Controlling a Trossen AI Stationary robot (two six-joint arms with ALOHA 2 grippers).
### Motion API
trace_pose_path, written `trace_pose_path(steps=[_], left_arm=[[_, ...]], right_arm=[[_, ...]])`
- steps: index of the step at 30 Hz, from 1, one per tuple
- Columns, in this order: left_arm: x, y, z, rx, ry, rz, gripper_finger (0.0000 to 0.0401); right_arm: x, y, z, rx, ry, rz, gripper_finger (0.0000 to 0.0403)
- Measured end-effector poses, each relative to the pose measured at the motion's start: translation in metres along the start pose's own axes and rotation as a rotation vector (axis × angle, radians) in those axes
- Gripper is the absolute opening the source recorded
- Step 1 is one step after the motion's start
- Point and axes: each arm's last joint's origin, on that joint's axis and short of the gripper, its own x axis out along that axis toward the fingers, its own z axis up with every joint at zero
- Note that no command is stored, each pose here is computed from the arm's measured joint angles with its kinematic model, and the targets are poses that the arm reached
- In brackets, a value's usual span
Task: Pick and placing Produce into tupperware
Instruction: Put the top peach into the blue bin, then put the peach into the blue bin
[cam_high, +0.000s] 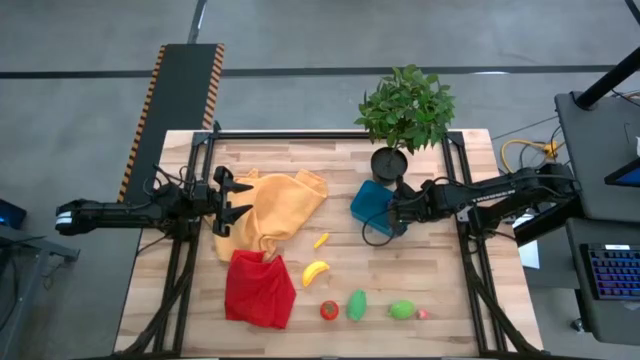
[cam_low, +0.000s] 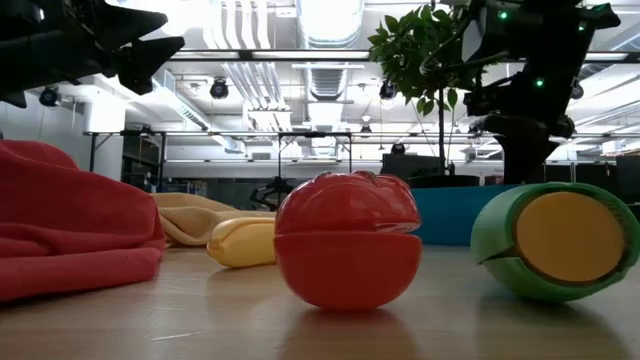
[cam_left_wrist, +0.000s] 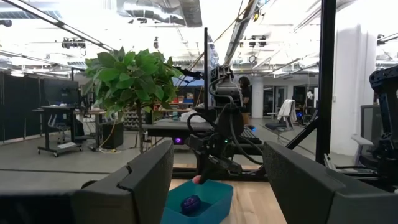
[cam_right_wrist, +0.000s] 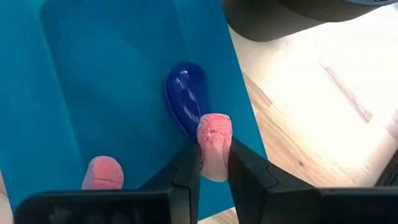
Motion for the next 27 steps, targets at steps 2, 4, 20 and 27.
trace_pose_path(steps=[2,4,20,27], left_arm=[[0.0,0.0,0.0,0.0,0.0,0.0,0.0235],[0.0,0.0,0.0,0.0,0.0,0.0,0.0235],[0.0,0.0,0.0,-0.001,0.002,0.0,0.0235],[0.0,0.0,-0.003,-0.009,0.031,0.0,0.0235]], right_arm=[[0.0,0.0,0.0,0.0,0.0,0.0,0.0071],[0.0,0.0,0.0,0.005,0.0,0.0,0.0087],[-0.029,0.008,0.011,0.064,0.016,0.193,0.0169],[-0.085,0.022,0.003,0.051,0.21,0.622,0.0159]])
